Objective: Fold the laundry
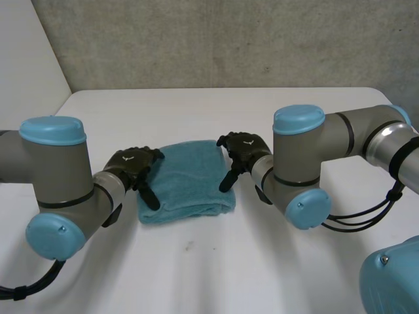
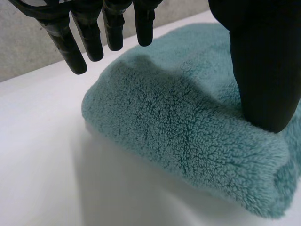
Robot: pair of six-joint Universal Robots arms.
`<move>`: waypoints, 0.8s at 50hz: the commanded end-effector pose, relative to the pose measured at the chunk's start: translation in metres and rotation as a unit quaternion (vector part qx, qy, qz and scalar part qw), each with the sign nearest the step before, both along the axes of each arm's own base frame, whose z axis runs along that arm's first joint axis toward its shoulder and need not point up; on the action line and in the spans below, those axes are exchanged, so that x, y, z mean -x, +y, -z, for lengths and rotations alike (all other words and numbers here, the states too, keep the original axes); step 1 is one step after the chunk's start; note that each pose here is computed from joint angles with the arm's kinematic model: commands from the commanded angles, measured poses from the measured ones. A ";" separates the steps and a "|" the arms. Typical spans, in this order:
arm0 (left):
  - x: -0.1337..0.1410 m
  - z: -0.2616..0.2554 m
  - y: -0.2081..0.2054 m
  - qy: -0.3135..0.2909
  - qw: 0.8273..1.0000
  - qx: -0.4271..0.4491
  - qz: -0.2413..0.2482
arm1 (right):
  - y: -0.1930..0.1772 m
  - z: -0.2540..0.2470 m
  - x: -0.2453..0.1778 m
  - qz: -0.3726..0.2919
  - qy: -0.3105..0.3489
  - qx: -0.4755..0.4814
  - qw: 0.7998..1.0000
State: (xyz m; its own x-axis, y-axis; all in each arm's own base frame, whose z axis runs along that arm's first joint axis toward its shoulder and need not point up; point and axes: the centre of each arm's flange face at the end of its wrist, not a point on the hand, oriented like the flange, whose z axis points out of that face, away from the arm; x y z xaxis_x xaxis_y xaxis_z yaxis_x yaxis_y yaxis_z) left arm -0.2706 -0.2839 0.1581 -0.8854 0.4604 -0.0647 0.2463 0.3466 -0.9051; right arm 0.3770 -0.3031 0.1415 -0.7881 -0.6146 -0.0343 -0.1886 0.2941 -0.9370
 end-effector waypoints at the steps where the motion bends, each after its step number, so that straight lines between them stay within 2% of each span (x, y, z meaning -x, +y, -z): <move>1: -0.005 -0.028 0.004 -0.018 0.999 0.046 0.012 | -0.006 -0.024 0.002 0.005 -0.012 0.015 1.000; 9: -0.002 -0.109 0.006 0.033 0.987 0.156 0.014 | 0.004 -0.128 0.019 0.023 -0.067 0.108 0.992; 11: -0.005 -0.137 0.006 0.052 0.981 0.189 0.008 | 0.005 -0.137 0.024 0.031 -0.071 0.116 0.990; 13: -0.008 -0.162 0.012 0.067 0.975 0.211 0.005 | 0.006 -0.167 0.043 0.062 -0.078 0.147 0.984; 16: -0.009 -0.170 0.014 0.071 0.974 0.217 0.004 | 0.011 -0.204 0.075 0.107 -0.068 0.196 0.972; 17: -0.018 -0.193 0.022 0.082 0.972 0.221 -0.004 | 0.012 -0.210 0.081 0.115 -0.061 0.205 0.970; 20: -0.031 -0.202 0.026 0.084 0.974 0.210 -0.022 | 0.019 -0.218 0.099 0.132 -0.029 0.225 0.965; 26: -0.038 -0.211 0.035 0.085 0.973 0.213 -0.028 | 0.029 -0.208 0.125 0.151 0.016 0.214 0.965; 32: -0.040 -0.213 0.039 0.086 0.973 0.214 -0.026 | 0.034 -0.208 0.141 0.166 0.007 0.226 0.960; 40: -0.038 -0.211 0.041 0.090 0.973 0.211 -0.015 | 0.034 -0.211 0.137 0.142 -0.005 0.242 0.960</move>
